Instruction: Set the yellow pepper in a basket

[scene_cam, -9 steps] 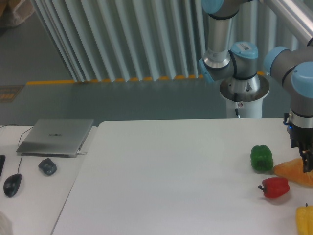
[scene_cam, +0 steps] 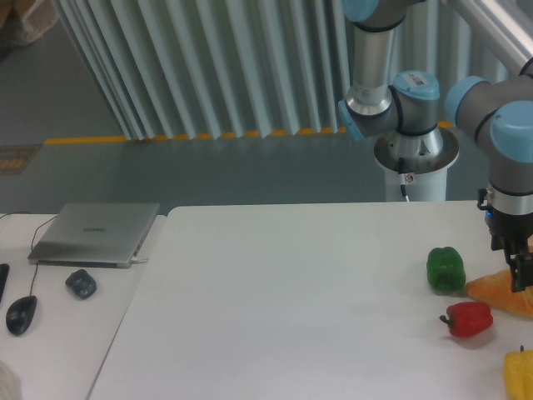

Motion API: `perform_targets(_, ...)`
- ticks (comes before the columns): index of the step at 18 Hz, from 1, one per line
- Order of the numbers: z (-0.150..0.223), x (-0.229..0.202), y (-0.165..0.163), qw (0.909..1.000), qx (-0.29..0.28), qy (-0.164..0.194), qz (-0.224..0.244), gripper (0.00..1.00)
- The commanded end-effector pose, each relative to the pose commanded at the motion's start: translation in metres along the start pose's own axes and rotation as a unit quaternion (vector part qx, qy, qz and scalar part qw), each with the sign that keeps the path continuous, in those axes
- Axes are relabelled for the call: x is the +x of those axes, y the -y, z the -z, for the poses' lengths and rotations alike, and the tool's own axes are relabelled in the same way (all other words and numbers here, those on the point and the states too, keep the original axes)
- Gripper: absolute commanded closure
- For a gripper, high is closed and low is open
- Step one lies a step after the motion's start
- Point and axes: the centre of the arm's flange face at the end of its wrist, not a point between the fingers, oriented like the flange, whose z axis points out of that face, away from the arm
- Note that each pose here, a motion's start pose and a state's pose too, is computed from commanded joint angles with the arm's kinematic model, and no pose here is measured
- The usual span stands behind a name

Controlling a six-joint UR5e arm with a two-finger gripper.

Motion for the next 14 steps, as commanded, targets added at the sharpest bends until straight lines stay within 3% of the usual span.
perform_targets(9, -0.008, 0.003, 0.002, 0.9999, -0.013, 0.002, 0.009, 0.0)
perform_targets(12, -0.009, -0.005, 0.02, 0.9944, -0.013, 0.031, 0.1, 0.0)
perform_targets(14, -0.009, -0.009, 0.026, 0.9819, 0.004, 0.04, 0.185, 0.0)
